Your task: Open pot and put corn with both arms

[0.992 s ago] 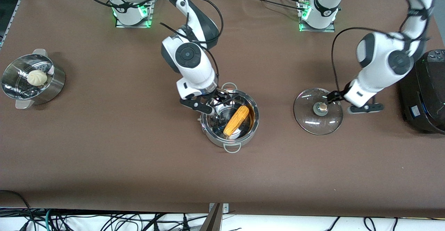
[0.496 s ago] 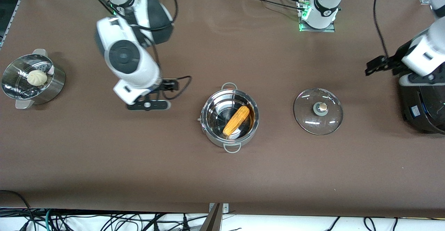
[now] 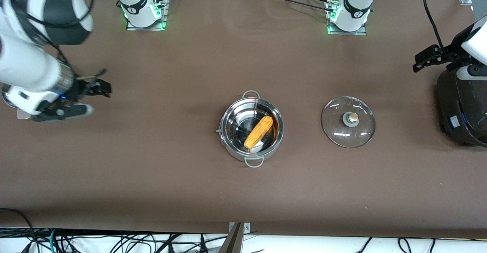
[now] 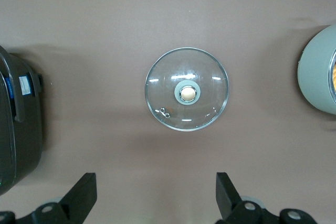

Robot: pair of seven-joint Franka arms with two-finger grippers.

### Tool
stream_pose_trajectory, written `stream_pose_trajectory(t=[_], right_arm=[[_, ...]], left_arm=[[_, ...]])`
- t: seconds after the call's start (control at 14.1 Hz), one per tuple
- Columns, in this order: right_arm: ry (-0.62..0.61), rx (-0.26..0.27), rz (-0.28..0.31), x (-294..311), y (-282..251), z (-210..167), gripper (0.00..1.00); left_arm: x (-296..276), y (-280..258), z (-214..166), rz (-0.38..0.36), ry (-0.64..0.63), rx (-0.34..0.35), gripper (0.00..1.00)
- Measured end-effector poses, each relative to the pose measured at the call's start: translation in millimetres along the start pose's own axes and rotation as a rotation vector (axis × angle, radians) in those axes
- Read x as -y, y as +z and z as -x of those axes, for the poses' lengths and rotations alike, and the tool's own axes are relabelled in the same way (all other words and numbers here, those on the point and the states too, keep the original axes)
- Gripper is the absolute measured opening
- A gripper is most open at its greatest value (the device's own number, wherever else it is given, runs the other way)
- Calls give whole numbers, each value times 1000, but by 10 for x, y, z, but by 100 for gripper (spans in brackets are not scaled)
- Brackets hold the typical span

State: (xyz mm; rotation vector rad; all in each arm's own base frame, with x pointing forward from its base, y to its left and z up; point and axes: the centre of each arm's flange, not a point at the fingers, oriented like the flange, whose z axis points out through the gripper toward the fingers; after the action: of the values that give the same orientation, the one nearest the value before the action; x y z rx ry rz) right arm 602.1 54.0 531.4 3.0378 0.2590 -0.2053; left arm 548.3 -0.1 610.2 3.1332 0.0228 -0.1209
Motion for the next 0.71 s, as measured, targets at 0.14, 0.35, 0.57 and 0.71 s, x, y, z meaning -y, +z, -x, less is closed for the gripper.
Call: stream_pose_trajectory(t=[0.14,0.35,0.57,0.71], right_arm=[[49,-57,-17,-330,-206,235,100],[73,-134,-27,-434,-688,644,100],[60,-118,-40,-336,-734,793,100],[65,-114,-89,-318,-650,744,100]], left_arm=[[-1,-10,-16,0,0,-3,100],[-10,-24,0,-1,2,8,100],[-9,1,36,-1,2,40,100],[-5,2,40,-1,2,44,100]])
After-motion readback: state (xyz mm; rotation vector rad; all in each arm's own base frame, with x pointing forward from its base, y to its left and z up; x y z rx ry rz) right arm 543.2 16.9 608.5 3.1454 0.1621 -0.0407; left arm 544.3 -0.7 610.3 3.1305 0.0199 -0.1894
